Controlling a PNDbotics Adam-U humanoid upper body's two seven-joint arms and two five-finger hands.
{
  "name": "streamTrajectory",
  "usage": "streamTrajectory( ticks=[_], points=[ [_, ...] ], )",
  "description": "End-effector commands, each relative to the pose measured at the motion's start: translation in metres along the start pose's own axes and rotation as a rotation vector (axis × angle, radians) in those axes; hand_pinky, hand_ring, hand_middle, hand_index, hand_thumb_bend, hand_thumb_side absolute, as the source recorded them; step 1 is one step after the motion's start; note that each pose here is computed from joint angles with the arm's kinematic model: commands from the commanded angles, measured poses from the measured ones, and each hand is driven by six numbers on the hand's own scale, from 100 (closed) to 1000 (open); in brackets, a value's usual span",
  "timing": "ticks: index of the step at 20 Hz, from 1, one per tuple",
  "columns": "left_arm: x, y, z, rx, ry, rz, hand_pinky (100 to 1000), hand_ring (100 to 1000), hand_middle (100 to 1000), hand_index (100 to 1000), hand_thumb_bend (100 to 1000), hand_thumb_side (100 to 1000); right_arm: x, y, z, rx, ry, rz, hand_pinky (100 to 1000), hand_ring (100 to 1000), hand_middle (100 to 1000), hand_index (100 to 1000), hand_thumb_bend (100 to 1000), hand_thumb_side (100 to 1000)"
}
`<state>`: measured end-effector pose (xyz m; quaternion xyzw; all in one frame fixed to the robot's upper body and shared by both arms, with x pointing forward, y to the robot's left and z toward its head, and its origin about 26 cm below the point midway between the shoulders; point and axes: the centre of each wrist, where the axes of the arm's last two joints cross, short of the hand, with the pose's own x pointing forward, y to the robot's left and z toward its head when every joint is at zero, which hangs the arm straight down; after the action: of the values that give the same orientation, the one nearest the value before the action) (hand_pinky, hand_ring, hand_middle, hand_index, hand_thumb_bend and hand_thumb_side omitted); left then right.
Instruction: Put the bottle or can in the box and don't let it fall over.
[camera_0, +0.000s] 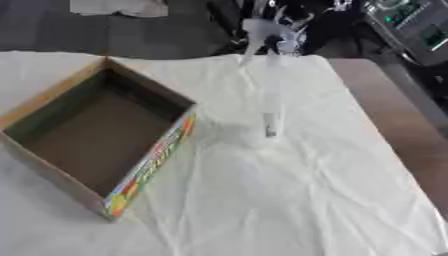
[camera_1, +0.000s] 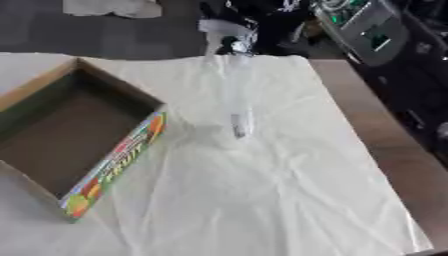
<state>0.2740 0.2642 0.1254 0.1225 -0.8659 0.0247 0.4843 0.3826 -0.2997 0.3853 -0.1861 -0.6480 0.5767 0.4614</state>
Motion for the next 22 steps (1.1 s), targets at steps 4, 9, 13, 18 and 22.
streamTrajectory(
  ticks=[4,9,13,18,22],
  points=[
    [0.004,0.001,-0.002,-0.001,-0.019,-0.008,967,619,727,612,170,879,0.016,-0.02,0.013,-0.054,-0.035,0.023,728,433,598,583,100,100],
    [0.003,0.002,-0.002,0.001,-0.016,-0.012,966,619,727,612,170,879,0.025,-0.025,0.011,-0.06,-0.067,0.02,728,430,598,581,100,100],
    [0.003,0.002,-0.002,0.001,-0.016,-0.014,966,619,727,612,171,878,0.032,-0.028,0.008,-0.064,-0.091,0.018,728,427,597,579,100,100],
    [0.002,0.003,-0.001,0.005,-0.013,-0.017,966,618,728,612,171,878,0.044,-0.033,0.006,-0.078,-0.136,0.011,731,422,598,578,100,100],
    [0.001,0.004,-0.001,0.005,-0.01,-0.018,967,618,728,612,172,877,0.057,-0.038,0.002,-0.084,-0.181,0.008,732,421,599,577,100,100]
  ],
)
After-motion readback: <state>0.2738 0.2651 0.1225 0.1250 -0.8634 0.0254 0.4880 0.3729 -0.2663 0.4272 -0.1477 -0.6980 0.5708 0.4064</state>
